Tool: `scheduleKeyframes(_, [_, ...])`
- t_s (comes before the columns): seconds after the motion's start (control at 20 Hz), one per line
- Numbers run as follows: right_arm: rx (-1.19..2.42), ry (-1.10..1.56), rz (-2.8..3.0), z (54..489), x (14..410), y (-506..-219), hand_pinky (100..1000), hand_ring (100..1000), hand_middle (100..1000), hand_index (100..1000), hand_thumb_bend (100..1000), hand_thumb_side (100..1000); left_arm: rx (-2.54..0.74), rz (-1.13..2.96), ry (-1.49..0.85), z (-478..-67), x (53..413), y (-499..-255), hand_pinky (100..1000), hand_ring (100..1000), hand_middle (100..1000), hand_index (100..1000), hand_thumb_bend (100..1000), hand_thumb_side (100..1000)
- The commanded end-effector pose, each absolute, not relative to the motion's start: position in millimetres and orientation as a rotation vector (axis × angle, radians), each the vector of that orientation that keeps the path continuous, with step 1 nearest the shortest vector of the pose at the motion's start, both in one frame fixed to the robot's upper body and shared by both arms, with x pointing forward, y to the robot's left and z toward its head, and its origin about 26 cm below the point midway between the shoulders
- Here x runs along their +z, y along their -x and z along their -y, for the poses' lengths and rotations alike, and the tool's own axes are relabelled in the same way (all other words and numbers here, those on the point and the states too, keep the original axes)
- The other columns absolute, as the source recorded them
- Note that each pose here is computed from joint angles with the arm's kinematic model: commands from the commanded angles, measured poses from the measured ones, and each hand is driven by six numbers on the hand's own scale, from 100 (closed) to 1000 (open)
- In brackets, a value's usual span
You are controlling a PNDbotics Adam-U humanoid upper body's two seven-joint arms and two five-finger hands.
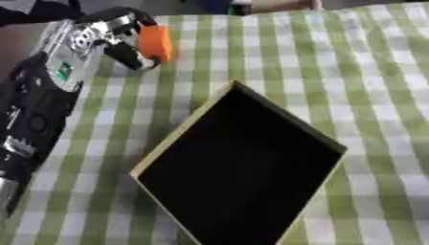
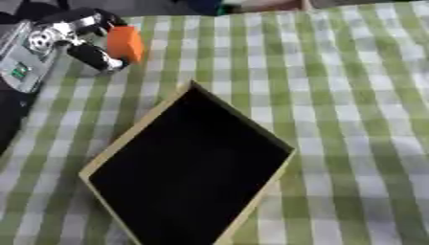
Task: Pick up objects on the table and place them in the box.
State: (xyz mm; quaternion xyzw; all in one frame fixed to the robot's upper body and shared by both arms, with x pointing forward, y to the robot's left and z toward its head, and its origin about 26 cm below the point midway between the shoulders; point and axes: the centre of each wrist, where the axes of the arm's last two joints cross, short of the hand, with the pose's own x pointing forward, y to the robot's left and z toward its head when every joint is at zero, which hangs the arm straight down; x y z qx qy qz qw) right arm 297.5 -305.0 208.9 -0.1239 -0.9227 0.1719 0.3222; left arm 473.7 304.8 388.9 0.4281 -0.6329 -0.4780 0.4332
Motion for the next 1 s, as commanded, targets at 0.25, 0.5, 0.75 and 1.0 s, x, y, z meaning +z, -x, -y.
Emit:
scheduleKeyframes(0.25, [0.466,0.361,2.429,309.5,215.1,-292.8,827,673,613,811,100,1000,-1.112,1.638,-1.143,-313.3,406.3,-466.1,523,478,478,548,100,130])
scheduleKeyframes(0.5, [0.463,0.361,2.424,310.0,214.0,-292.4,826,673,613,811,100,1000,-1.091,1.66,-1.133,-312.0,411.7,-463.9,511,469,470,532,100,154])
scheduleKeyframes(0.75, [0.461,0.356,2.423,309.9,214.2,-292.4,826,673,613,811,100,1000,-1.085,1.675,-1.123,-308.9,415.8,-462.3,510,468,470,529,100,161])
scheduleKeyframes(1.0, [0.458,0.356,2.421,310.7,213.7,-292.1,825,674,614,811,100,1000,-1.079,1.722,-1.09,-301.2,416.8,-459.9,503,460,466,517,100,154])
